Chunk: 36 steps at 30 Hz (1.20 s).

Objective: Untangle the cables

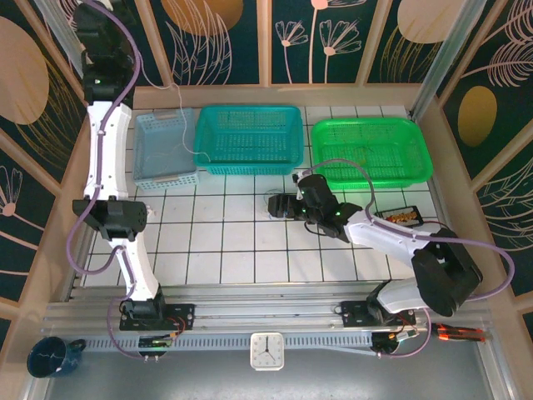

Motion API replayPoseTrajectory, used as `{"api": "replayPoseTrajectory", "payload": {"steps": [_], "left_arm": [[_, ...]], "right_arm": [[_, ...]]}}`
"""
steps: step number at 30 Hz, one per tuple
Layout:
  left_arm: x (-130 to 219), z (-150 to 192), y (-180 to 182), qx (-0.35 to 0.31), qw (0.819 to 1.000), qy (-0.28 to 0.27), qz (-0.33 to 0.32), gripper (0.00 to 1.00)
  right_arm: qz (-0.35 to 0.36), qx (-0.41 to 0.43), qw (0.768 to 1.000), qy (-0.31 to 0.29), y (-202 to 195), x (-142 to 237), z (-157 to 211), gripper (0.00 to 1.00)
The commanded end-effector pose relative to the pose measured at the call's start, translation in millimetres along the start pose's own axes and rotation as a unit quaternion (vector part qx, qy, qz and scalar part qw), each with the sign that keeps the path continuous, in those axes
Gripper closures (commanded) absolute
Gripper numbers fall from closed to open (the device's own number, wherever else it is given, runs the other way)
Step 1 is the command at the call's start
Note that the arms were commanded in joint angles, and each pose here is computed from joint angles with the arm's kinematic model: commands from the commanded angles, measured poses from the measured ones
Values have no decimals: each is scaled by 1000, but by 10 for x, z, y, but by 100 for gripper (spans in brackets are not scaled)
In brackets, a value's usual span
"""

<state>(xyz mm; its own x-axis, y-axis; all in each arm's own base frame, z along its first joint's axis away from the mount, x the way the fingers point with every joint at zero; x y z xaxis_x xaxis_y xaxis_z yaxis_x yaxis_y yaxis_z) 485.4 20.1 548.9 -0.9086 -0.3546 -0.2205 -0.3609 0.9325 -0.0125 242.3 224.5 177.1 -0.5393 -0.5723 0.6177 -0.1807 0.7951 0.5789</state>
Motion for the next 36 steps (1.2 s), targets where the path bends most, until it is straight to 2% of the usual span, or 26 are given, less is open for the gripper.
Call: {"api": "replayPoseTrajectory", "payload": {"steps": [1, 5, 8, 18, 23, 31, 33, 36], "left_arm": [[-52, 429, 42, -33, 998, 45, -19, 100], [207, 902, 205, -6, 999, 48, -15, 100], [361, 1277, 308, 6, 997, 80, -7, 100], [915, 2010, 352, 1, 987, 153, 49, 100], [988, 2387, 294, -2, 977, 197, 79, 100], [885, 3042, 133, -18, 952, 280, 119, 100], [862, 3179, 111, -24, 946, 299, 123, 90], [845, 3330, 75, -30, 937, 321, 132, 69]], "right_arm": [[-2, 5, 1000, -20, 68, 88, -77, 14], [0, 5, 1000, -19, 42, 85, -51, 14], [0, 4, 1000, -19, 37, 78, -43, 14], [-12, 7, 1000, -17, 69, -18, -21, 14], [-15, 11, 1000, -19, 93, -33, 7, 14], [-12, 12, 999, -34, 129, 73, 3, 14], [-9, 12, 999, -38, 133, 108, 0, 14], [-10, 13, 999, -38, 145, 158, 4, 14]]}}
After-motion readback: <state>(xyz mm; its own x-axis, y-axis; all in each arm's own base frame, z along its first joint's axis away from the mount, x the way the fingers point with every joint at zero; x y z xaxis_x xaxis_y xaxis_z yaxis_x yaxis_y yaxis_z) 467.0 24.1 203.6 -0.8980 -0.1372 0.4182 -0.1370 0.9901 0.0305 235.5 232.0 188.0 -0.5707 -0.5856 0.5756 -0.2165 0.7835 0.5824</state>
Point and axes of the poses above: each hand's point on the last joint's axis, 136 mm out from that joint toward the fingers, its own x axis back along the fingers, its own y axis along the line the jaws close on, z = x × y, the point moved 8 cm from there along x, back along the fingers, and after that the axes turned 9 degrees about -x, right-handed, at the moved point
